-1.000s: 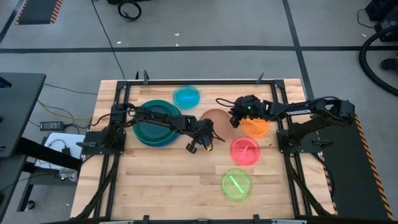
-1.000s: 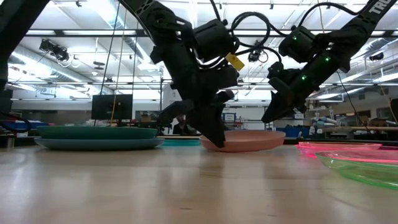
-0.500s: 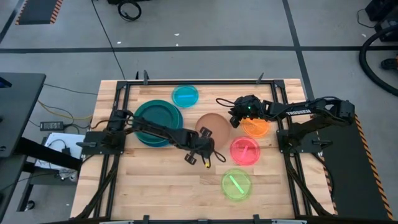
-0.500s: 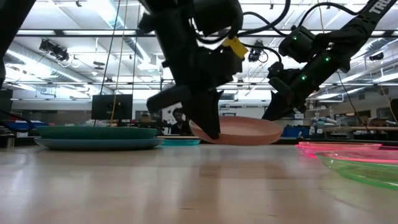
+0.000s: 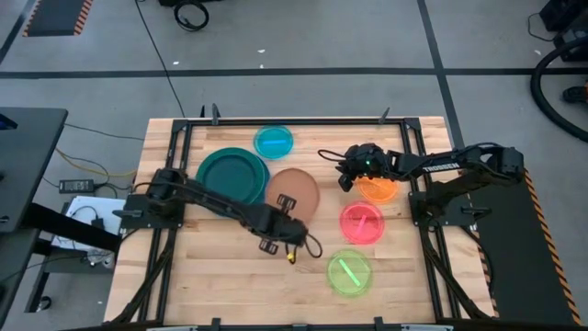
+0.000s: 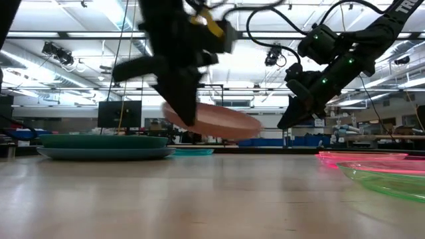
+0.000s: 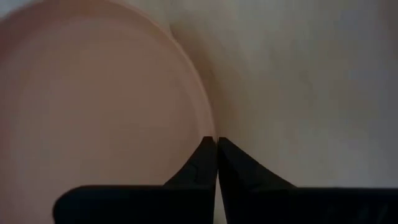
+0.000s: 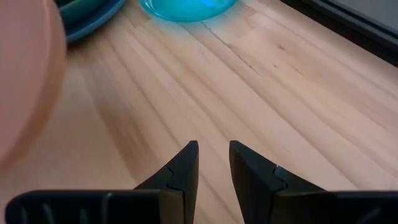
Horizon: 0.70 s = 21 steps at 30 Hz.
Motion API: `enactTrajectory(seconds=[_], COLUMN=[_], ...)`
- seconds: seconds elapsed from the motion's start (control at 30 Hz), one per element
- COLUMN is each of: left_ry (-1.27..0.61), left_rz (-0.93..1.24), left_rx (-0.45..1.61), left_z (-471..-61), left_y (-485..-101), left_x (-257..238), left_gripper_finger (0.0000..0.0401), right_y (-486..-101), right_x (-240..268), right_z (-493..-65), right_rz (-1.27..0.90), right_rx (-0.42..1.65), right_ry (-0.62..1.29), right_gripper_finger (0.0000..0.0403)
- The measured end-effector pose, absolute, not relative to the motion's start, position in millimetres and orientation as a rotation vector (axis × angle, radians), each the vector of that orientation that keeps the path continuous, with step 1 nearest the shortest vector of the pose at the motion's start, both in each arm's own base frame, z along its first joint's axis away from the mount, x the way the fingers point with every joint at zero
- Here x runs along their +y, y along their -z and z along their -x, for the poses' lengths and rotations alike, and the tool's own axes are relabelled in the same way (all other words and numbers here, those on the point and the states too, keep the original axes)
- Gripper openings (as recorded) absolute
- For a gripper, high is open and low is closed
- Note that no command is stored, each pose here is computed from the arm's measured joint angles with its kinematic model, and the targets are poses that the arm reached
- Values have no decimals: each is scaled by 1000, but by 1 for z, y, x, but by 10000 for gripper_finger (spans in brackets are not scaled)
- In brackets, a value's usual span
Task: Stack plastic plates
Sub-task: Stack the brown plate on top of the dark blue plate
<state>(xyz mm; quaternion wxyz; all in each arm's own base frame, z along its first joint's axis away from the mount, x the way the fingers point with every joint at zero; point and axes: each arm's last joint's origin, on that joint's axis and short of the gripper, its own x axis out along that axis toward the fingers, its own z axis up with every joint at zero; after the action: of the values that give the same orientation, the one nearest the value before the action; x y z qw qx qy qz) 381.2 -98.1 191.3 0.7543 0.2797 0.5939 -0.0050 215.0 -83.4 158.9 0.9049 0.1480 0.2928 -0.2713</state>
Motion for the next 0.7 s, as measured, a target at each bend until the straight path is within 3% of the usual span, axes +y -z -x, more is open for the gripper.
enactTrajectory(seconds=[0.7], left_ry=[-170], left_rz=[-559], left_rx=[1325], left_z=[-331], left_y=[-241], left_x=[-118], left_gripper_finger=[9], right_y=[-162], right_x=[-76], right_z=[-220], right_rz=[-301], right_rx=[569], right_ry=[518], right_gripper_finger=[100])
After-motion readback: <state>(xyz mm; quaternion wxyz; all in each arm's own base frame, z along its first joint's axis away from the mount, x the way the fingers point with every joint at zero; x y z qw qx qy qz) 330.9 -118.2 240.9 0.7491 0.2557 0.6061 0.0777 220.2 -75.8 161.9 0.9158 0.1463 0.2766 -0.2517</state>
